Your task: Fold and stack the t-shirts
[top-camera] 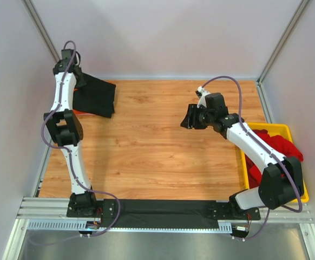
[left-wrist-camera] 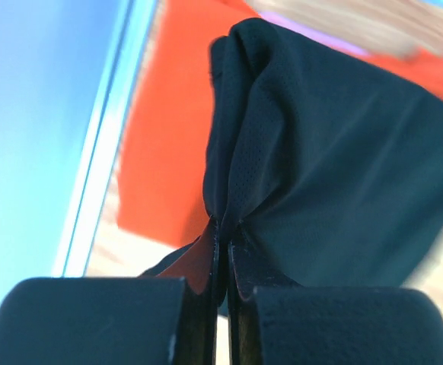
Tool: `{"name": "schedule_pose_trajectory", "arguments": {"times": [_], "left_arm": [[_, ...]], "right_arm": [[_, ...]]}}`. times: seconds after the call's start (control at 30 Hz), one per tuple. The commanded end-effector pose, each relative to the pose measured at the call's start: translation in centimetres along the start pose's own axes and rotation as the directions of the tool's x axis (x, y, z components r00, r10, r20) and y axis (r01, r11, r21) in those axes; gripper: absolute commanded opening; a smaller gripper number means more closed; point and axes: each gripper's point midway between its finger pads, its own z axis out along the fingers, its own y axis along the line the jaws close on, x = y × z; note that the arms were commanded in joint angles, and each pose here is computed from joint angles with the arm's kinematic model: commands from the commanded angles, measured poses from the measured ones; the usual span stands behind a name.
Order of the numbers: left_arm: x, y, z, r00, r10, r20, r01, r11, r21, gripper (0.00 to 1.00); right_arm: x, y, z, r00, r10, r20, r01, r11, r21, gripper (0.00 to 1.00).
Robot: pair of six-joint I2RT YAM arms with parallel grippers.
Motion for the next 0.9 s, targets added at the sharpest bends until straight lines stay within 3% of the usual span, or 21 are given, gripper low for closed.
{"name": "schedule_pose_trajectory", "arguments": {"times": [0.0,0.13,0.47,0.6,0.7,0.87], "left_arm": [[-2.5,0.5,2.9,0.996,0.001,0.087,-0.008,0.997,0.072,0.0],[-2.0,3.6,6.1,0.989,-0.125,0.078,0.118,0.989,0.094,0.0],[-1.6,4.9,10.2,0.98,-0.176,0.097,0.166,0.981,0.101,0.01],[-2.5,4.7,8.8,0.976,-0.185,0.117,0.171,0.978,0.117,0.41],[-3.5,4.6,5.8,0.972,-0.192,0.137,0.173,0.975,0.14,0.49],[-3.6,4.9,1.5,0.938,-0.312,0.15,0.296,0.947,0.124,0.65]], "right_arm": [[-1.7,0.2,0.2,0.999,-0.03,0.028,0.029,1.0,0.01,0.48],[-1.1,-0.3,1.1,1.0,-0.019,0.002,0.019,1.0,0.02,0.48],[-1.0,-0.7,0.9,1.0,-0.025,0.011,0.024,0.999,0.042,0.48],[-1.0,-0.6,1.0,1.0,-0.029,0.008,0.029,0.999,0.04,0.48],[-1.0,-0.7,1.0,1.0,-0.03,-0.001,0.03,0.998,0.046,0.48],[-1.1,-0.6,0.4,1.0,-0.031,-0.005,0.031,0.998,0.049,0.48]]}}
